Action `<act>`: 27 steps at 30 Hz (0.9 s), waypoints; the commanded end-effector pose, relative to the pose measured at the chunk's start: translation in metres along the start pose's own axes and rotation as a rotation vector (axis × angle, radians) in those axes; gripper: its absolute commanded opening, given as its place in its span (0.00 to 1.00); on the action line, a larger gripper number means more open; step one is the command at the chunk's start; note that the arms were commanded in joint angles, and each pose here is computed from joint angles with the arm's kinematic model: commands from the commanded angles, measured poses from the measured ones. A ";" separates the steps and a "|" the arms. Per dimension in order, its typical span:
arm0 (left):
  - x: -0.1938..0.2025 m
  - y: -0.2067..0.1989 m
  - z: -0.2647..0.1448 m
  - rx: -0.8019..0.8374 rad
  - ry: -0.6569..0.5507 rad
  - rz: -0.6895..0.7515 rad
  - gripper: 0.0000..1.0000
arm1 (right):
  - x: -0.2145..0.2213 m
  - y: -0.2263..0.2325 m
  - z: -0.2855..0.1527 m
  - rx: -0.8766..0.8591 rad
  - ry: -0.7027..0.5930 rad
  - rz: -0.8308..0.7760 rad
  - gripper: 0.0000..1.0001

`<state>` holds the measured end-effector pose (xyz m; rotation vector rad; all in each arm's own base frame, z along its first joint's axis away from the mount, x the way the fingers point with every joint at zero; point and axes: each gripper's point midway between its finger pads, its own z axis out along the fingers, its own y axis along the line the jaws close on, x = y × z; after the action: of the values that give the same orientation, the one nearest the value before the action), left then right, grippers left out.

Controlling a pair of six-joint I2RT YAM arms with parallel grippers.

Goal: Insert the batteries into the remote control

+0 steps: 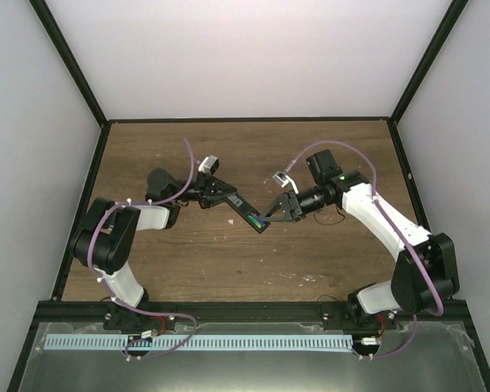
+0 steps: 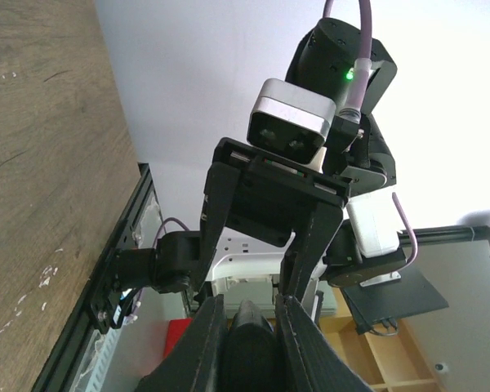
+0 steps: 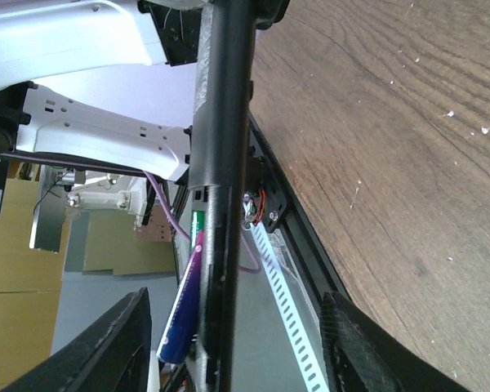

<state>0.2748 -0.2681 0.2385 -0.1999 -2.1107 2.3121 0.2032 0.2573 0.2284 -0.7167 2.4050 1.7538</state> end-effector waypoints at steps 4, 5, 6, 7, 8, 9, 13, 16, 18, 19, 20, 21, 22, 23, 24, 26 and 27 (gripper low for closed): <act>-0.002 -0.005 0.002 -0.020 -0.003 0.060 0.00 | 0.000 0.008 -0.002 -0.034 0.004 -0.029 0.45; -0.002 -0.005 0.002 -0.024 -0.004 0.063 0.00 | 0.000 0.009 -0.002 -0.036 0.005 -0.032 0.44; -0.003 -0.004 0.002 -0.028 -0.004 0.063 0.00 | 0.000 0.008 -0.001 -0.036 0.008 -0.034 0.44; -0.003 -0.005 0.002 -0.031 -0.004 0.067 0.00 | 0.000 0.007 -0.001 -0.033 0.009 -0.035 0.43; -0.004 -0.005 0.002 -0.034 -0.004 0.069 0.00 | 0.000 0.006 -0.001 -0.033 0.011 -0.034 0.42; -0.004 -0.005 0.002 -0.036 -0.005 0.070 0.00 | 0.000 0.005 0.000 -0.033 0.013 -0.031 0.42; -0.005 -0.005 0.003 -0.040 -0.004 0.072 0.00 | 0.000 0.004 0.001 -0.035 0.019 -0.032 0.40; -0.005 -0.005 0.003 -0.041 -0.004 0.073 0.00 | -0.001 0.005 0.004 -0.040 0.027 -0.035 0.40; -0.005 -0.005 0.003 -0.041 -0.004 0.072 0.00 | -0.001 0.005 0.005 -0.043 0.032 -0.036 0.38; -0.005 -0.005 0.003 -0.041 -0.003 0.072 0.00 | -0.001 0.006 0.005 -0.044 0.033 -0.040 0.37; -0.005 -0.005 0.003 -0.041 -0.005 0.073 0.00 | -0.001 0.006 0.006 -0.045 0.034 -0.039 0.37; -0.005 -0.005 0.003 -0.042 -0.005 0.074 0.00 | -0.002 0.007 0.006 -0.046 0.035 -0.040 0.36; -0.005 -0.005 0.003 -0.042 -0.004 0.073 0.00 | -0.003 0.007 0.006 -0.046 0.035 -0.043 0.36; -0.005 -0.005 0.003 -0.043 -0.005 0.074 0.00 | -0.003 0.007 0.007 -0.047 0.036 -0.044 0.35; -0.005 -0.005 0.003 -0.044 -0.005 0.073 0.00 | -0.004 0.008 0.007 -0.047 0.037 -0.046 0.34; -0.006 -0.004 0.003 -0.045 -0.006 0.074 0.00 | -0.004 0.008 0.008 -0.048 0.038 -0.046 0.33; -0.005 -0.004 0.003 -0.046 -0.005 0.074 0.00 | -0.004 0.008 0.008 -0.047 0.039 -0.046 0.32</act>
<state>0.2799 -0.2699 0.2272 -0.1902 -2.1823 2.2577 0.1990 0.2629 0.2193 -0.7679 2.4129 1.7896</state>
